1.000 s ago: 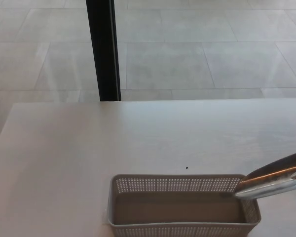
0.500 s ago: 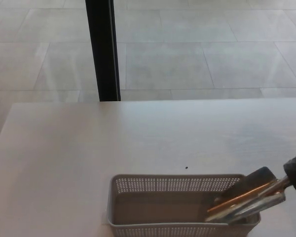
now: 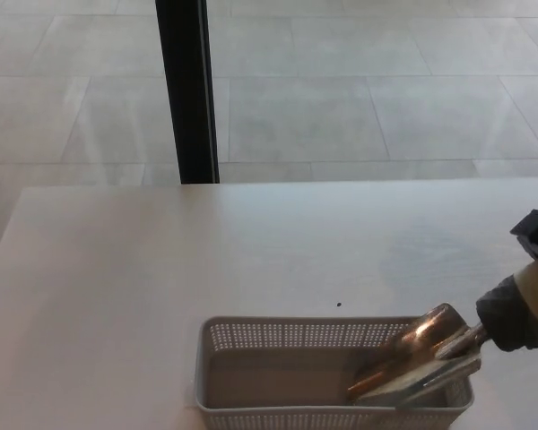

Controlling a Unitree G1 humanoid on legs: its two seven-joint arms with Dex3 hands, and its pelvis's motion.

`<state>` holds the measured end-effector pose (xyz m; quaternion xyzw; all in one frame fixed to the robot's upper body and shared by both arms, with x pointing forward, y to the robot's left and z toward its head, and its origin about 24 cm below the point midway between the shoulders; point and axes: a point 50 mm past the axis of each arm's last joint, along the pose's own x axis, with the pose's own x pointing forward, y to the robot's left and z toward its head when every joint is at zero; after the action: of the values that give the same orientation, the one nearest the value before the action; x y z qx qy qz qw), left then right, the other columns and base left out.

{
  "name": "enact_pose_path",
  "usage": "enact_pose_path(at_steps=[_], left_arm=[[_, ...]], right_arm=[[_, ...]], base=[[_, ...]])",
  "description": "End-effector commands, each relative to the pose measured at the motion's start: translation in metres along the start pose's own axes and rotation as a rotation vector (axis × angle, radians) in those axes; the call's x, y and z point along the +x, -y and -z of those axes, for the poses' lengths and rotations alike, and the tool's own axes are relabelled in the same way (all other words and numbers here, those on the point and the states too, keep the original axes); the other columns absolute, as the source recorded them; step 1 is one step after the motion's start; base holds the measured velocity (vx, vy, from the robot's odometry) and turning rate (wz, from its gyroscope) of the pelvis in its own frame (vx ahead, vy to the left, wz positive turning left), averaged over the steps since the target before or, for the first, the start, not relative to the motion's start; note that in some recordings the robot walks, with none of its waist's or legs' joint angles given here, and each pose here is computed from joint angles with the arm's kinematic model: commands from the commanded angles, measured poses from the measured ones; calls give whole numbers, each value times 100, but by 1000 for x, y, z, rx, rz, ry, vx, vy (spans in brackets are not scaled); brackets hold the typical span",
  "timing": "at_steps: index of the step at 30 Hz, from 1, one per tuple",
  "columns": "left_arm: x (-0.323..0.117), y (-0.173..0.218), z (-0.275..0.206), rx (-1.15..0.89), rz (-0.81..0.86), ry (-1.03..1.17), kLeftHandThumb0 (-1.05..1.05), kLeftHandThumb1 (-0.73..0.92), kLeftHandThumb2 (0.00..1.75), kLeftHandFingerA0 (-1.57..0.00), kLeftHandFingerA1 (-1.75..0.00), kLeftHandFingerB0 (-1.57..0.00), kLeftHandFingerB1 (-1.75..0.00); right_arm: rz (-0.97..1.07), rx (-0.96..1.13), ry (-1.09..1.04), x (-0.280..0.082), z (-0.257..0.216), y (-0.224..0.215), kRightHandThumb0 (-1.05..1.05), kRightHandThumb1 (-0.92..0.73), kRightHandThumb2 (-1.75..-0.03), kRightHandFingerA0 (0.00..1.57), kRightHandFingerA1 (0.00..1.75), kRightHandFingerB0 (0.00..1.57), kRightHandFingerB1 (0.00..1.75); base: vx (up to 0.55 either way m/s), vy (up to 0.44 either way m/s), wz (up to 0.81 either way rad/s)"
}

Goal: A garden tool is kept on the righthand side and a container is kept on the lefthand side on a desk infront of the robot. the robot uses its right hand to pick up the garden tool and makes a scooping motion inside the container

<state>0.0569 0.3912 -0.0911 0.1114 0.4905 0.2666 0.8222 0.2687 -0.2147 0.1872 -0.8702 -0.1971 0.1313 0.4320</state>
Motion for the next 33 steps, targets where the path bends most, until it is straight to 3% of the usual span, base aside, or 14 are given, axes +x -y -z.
enact_pose_path(at_steps=[1, 7, 8, 9, 10, 11, 12, 13, 14, 16, 18, 27, 29, 33], left_arm=[[-1, -8, -1, 0, -8, 15, -52, 55, 57, -81, -98, -72, -49], [-1, -6, -3, 2, -9, 23, -50, 56, 56, -81, -86, -71, -50], [0, -6, -3, -2, -10, 20, -50, 56, 57, -83, -90, -71, -50], [0, -6, -3, -2, -11, 18, -50, 56, 57, -83, -90, -71, -50], [0, -6, -3, -4, -9, 20, -51, 56, 57, -86, -99, -71, -49], [0, -5, -4, -8, -6, 23, -52, 56, 57, -85, -98, -71, -49], [0, -4, -4, -10, -4, 22, -52, 56, 57, -85, -98, -71, -49], [0, -3, -3, -22, -5, 20, -51, 55, 57, -85, -96, -71, -49], [0, -3, -3, -22, -5, 20, -51, 55, 57, -85, -96, -71, -49], [0, -2, -4, -16, -7, 19, -50, 56, 57, -77, -76, -69, -50], [0, -2, 0, -32, -6, 10, -52, 54, 56, -78, -104, -70, -50], [0, -1, -2, -19, 5, 18, -52, 56, 57, -72, -75, -67, -49], [0, -1, -2, -18, 2, 11, -52, 56, 57, -70, -74, -67, -49], [0, -2, -3, -15, 6, 17, -51, 56, 57, -79, -116, -69, -48]], right_arm=[[-252, -43, -121, -3, -18, -8, -43, -74, -71, 92, 175, 82, 130], [-305, -70, -155, -2, -27, -14, -45, -77, -70, 91, 175, 78, 131], [-310, -56, -161, -1, -30, -17, -50, -61, -105, 119, 137, 85, 111], [-309, -40, -166, -1, -32, -18, -50, -61, -105, 119, 137, 85, 111], [-324, -31, -170, -1, -34, -19, -45, -76, -70, 92, 175, 77, 133], [-348, -12, -169, 0, -39, -21, -51, -59, -101, 119, 138, 81, 109], [-354, -8, -163, 1, -41, -21, -51, -59, -101, 119, 138, 81, 109], [-326, 16, -165, 2, -45, -24, -46, -74, -62, 90, 175, 79, 123], [-327, 16, -166, 2, -45, -24, -46, -74, -62, 90, 175, 79, 123], [-330, 113, -141, 8, -63, -31, -47, -78, -64, 90, 174, 82, 86], [-353, 143, -134, 9, -73, -34, -47, -78, -70, 87, 171, 78, 69], [-306, 237, -105, 25, -108, -41, -43, -71, -83, 95, 173, 80, 79], [-301, 249, -103, 26, -112, -41, -45, -72, -82, 98, 175, 75, 69], [-288, 233, -80, 31, -117, -34, -46, -70, -78, 97, 175, 81, 91]], base=[[0, 0, 0], [0, 0, 0], [0, 0, 0], [0, 0, 0], [0, 0, 0], [0, 0, 0], [0, 0, 0], [0, 0, 0], [0, 0, 0], [0, 0, 0], [0, 0, 0], [0, 0, 0], [0, 0, 0], [0, 0, 0]])
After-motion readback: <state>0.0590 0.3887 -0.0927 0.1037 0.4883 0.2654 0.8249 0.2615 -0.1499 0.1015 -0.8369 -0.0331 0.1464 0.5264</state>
